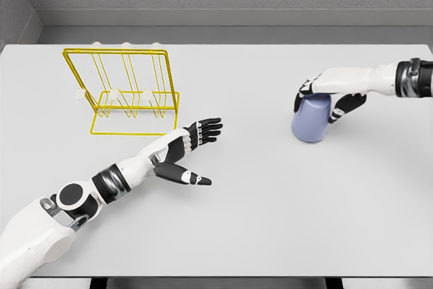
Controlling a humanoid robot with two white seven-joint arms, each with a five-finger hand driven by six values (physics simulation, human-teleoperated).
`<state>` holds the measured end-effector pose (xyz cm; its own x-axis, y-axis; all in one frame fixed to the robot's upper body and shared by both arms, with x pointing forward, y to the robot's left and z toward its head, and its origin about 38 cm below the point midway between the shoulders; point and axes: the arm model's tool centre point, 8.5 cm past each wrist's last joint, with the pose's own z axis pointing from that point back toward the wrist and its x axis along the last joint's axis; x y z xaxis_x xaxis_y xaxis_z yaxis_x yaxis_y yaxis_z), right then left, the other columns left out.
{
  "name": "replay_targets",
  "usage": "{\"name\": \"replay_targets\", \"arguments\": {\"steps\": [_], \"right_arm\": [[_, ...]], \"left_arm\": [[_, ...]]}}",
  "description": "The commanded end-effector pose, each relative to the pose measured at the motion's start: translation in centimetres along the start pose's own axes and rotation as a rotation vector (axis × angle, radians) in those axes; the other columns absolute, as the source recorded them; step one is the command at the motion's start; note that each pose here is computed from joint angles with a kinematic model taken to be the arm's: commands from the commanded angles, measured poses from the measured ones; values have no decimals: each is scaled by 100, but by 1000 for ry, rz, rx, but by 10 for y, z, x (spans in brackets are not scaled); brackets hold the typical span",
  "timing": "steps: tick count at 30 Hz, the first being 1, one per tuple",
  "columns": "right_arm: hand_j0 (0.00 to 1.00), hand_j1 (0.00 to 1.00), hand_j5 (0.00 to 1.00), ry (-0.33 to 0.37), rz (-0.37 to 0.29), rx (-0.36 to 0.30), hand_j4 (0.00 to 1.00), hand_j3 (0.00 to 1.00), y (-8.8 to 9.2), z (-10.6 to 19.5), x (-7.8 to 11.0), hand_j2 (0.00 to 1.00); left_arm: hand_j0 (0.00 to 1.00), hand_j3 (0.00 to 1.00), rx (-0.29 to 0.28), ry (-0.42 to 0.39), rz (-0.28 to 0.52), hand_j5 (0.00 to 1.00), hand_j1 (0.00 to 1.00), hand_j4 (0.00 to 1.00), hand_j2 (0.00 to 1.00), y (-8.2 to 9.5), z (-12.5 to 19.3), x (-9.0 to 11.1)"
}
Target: Place the cup on the cup holder with both arms
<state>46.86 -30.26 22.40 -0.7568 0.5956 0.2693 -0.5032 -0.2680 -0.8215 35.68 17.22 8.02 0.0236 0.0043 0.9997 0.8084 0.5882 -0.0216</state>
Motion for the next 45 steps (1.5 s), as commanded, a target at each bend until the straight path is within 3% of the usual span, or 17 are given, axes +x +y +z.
{"name": "replay_targets", "arguments": {"steps": [1,16,33,37,41,45], "right_arm": [[62,62,62,-19,8,-6,62,62,-3,-2,6,62],[62,62,62,-119,84,-16,62,62,-18,-15,42,62],[62,62,62,-208,114,-24,62,62,-23,-39,68,62],[62,62,62,-235,122,-28,62,62,-26,-47,76,62],[62,62,62,-261,125,-31,62,62,-27,-56,83,62],[62,62,62,-276,117,-28,62,62,-24,-64,87,62]], "left_arm": [[100,100,4,-7,3,100,100,100,100,1,0,1],[100,100,5,-20,0,100,100,100,100,0,-1,4],[100,100,38,-37,-26,100,100,100,100,10,-2,9],[100,100,63,-22,1,100,100,100,100,12,-7,-3],[100,100,69,-11,-59,100,100,100,100,13,-12,-3],[100,100,70,-12,-56,100,100,100,100,13,-12,-3]]}}
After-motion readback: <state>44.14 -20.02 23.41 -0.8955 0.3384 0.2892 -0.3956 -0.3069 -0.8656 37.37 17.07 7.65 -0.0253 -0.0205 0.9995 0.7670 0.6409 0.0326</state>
